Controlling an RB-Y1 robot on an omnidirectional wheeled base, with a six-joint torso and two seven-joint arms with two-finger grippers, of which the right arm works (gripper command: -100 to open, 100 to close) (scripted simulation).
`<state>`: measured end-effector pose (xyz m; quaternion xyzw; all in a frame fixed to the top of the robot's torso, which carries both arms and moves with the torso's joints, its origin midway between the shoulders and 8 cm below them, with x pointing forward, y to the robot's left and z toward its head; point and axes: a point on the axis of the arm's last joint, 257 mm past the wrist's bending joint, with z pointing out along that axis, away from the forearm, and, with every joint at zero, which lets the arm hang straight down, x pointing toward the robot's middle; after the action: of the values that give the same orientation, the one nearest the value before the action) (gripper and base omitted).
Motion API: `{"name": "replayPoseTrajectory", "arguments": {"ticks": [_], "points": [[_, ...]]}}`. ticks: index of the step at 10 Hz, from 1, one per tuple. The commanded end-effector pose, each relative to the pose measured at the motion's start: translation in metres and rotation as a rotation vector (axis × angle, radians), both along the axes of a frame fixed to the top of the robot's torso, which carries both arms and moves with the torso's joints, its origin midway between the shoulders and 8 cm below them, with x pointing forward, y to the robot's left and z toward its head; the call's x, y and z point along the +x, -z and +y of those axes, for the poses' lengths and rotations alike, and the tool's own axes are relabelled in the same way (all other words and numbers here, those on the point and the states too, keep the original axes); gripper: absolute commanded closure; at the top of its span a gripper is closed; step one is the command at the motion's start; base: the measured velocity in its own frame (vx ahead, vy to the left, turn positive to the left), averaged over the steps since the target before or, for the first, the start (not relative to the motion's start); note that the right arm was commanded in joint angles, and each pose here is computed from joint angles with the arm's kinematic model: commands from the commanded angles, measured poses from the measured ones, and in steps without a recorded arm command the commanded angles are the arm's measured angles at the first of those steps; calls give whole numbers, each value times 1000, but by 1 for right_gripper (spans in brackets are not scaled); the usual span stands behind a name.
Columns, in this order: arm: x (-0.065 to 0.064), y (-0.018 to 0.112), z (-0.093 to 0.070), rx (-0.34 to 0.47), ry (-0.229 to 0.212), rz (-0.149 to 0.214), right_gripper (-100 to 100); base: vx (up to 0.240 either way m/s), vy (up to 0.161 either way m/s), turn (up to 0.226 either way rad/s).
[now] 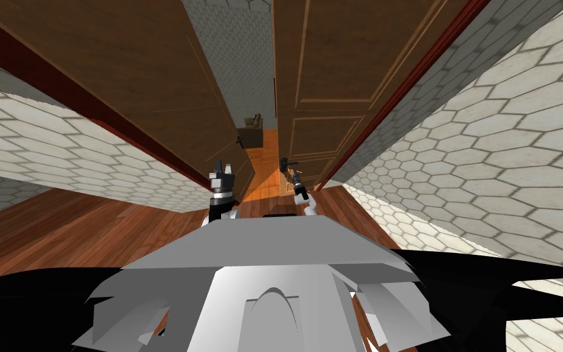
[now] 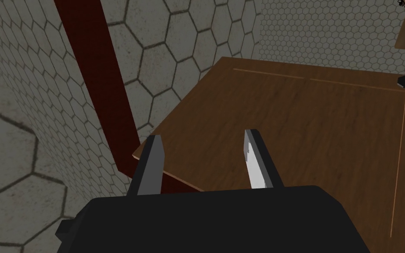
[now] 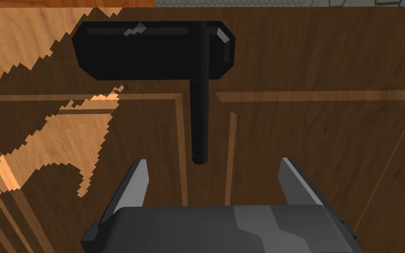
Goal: Push the door open
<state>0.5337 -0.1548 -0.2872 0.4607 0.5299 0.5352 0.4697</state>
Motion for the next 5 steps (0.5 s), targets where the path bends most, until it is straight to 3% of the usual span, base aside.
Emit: {"name": "replayPoseTrajectory", "arguments": {"ticks": [1,5], "points": [[0,0,0,0,0,0,-100,36,-39,8],[4,4,-15,-26,9,5,-100,173,19,19]]}}
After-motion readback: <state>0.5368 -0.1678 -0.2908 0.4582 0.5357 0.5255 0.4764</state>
